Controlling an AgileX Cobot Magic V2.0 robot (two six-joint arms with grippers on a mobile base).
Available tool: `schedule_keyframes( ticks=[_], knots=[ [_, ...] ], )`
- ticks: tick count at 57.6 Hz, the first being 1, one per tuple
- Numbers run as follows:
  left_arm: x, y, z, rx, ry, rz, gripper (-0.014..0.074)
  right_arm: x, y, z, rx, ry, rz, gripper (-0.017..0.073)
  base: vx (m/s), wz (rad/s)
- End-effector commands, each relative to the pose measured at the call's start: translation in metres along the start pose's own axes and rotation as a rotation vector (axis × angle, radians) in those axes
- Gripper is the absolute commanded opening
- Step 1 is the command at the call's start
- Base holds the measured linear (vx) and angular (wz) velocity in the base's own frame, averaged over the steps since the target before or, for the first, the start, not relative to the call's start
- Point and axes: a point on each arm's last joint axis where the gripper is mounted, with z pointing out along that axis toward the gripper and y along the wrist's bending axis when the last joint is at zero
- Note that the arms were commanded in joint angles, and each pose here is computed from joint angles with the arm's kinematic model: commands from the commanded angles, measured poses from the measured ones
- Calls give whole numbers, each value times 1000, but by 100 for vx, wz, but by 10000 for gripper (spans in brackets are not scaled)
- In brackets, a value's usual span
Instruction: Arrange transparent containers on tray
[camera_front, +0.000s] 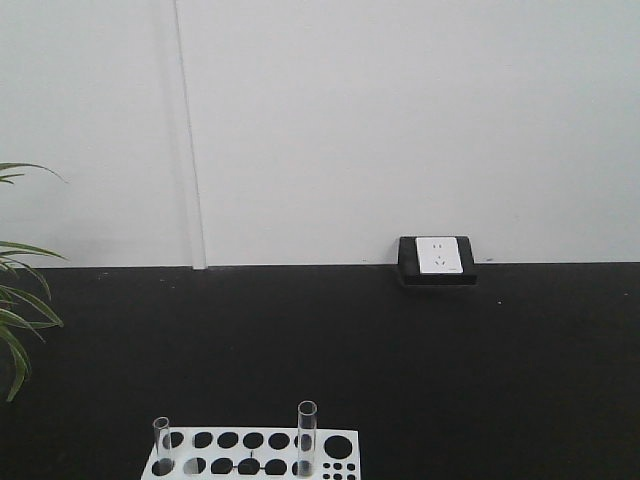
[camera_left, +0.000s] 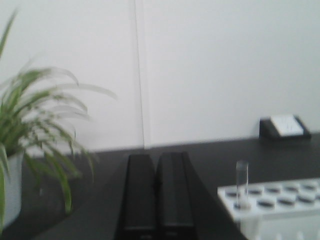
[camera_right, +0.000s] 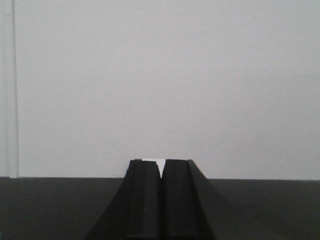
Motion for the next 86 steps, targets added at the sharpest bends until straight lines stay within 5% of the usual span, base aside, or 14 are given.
schedule_keyframes(
  ticks=[1,18,23,27,31,64,75,86],
  knots=[
    [-14,-2,-2,23,-191,-17,-8,-16,0,1,3,-109,24,-11,0,0],
    [-116,-6,-11,14,-323,10,-8,-110,-4,20,21,-74,36,-11,0,0],
    [-151,-7,-10,-4,-315,82,-8,-134,-5,32,25,-37,29,-11,0,0],
    [-173,-8,-1,-24,-277,189,-8,-148,-6,46,27,-9,31,-11,0,0],
    [-180,-8,11,-28,-236,216,-8,-148,-6,59,26,25,31,-11,0,0],
    [-122,-4,82,-15,170,164,43,-92,-7,114,30,398,41,36,0,0],
    [-92,-2,98,-24,325,94,143,-86,-7,119,30,426,41,169,0,0],
    [-64,0,109,-25,454,89,282,-84,-7,120,30,436,41,358,0,0]
  ],
)
